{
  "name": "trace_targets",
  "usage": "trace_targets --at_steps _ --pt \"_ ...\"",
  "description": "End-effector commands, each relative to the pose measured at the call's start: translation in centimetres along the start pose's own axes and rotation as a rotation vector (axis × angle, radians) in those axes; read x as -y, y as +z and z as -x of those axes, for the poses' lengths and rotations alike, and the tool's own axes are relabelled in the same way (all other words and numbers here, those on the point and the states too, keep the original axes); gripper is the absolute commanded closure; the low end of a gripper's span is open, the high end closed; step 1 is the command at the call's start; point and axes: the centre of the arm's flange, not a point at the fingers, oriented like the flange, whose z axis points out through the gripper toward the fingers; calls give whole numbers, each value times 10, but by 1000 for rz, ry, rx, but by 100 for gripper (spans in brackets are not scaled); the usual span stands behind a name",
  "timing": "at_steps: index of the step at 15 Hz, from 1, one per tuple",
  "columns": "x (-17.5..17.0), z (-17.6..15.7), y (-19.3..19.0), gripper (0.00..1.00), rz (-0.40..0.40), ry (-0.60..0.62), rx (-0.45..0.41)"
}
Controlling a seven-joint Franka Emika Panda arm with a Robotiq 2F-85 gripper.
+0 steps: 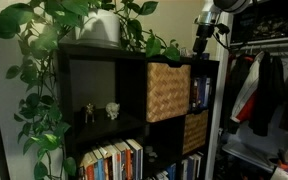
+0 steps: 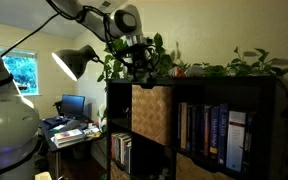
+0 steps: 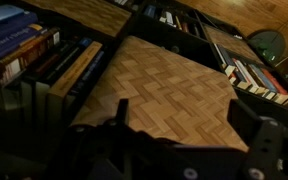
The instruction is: Pull out the upper storage box, put the plush toys in it and push it back in
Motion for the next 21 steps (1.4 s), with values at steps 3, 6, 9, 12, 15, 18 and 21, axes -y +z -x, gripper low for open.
trace_targets --at_steps 3,6,9,12,15,18,21 --pt "23 -11 5 0 -3 -144 -43" --pt "30 -13 8 0 -5 -189 -50" --pt "31 -15 13 0 8 -216 -64" --pt "33 -24 25 0 7 -289 -80" --pt "38 -30 35 0 33 -355 -102" --pt "46 -32 40 0 47 -409 -133" --pt "53 -37 41 0 59 -468 -168"
